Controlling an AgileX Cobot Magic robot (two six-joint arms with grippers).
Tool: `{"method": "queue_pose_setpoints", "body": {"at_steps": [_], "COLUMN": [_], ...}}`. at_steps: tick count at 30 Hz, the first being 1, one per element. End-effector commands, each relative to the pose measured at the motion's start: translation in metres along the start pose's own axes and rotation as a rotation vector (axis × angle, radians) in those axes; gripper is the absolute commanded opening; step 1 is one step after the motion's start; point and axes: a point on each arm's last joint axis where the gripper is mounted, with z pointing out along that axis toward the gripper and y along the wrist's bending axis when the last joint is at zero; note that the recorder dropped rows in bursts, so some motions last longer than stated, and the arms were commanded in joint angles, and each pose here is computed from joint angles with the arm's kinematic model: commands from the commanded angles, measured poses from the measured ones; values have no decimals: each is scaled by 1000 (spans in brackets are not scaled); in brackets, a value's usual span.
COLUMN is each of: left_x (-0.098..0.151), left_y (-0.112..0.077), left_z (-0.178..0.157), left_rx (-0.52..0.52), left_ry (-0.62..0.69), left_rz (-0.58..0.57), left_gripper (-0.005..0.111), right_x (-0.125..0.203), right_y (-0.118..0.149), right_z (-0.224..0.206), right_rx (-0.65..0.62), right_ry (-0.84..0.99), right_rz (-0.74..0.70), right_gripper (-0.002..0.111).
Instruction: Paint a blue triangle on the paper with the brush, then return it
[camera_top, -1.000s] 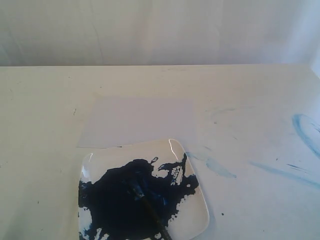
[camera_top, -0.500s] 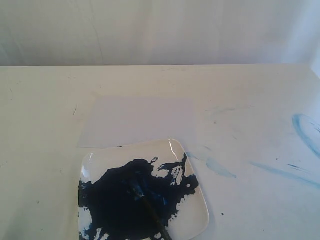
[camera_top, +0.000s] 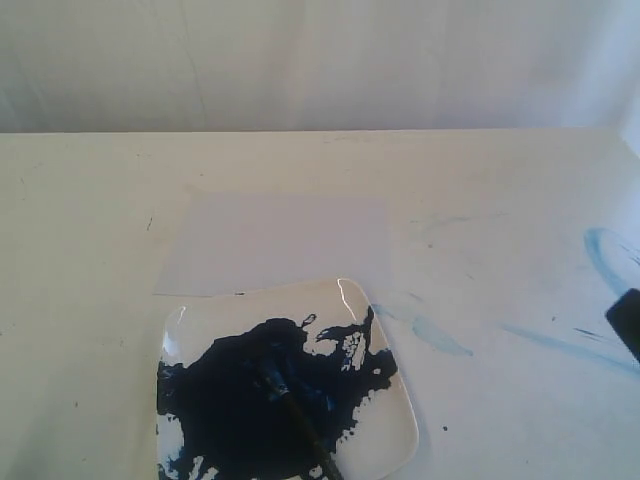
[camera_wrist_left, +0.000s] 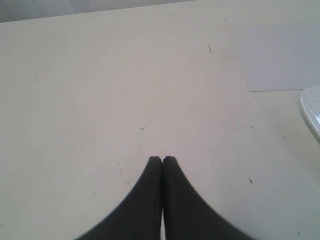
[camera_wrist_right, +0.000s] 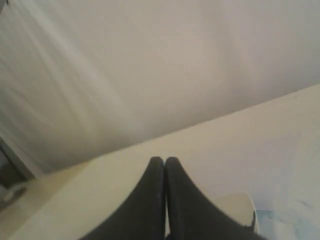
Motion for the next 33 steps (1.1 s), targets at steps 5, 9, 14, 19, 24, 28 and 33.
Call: {"method": "queue_pose_setpoints", "body": {"at_steps": [5,9,14,19,24,28,33], "left_x": [0,0,0,0,0,0,0], "left_y": [0,0,0,0,0,0,0], "left_z": [0,0,0,0,0,0,0], "left_rx": [5,5,5,5,5,5,5], "left_ry": [-5,-5,-5,-5,-5,-5,-5], "left_rz": [-10,-10,-10,-10,-10,-10,-10], "left_gripper": [0,0,0,0,0,0,0], "right_x": [-52,-80,-102,-105,-78,-59,-20], "right_y": [3,-15,-64,-80,-27,9,64], "right_z": [62,108,129,131,153,147,133], "right_rx": [133,232,614,866,414,255,6], "right_ry": [237,304,472,616,1048,1134,1230], "right_rz": [-291,-668,-1275,-880,-691,-643,-593], "right_gripper": [0,0,0,0,0,0,0]}}
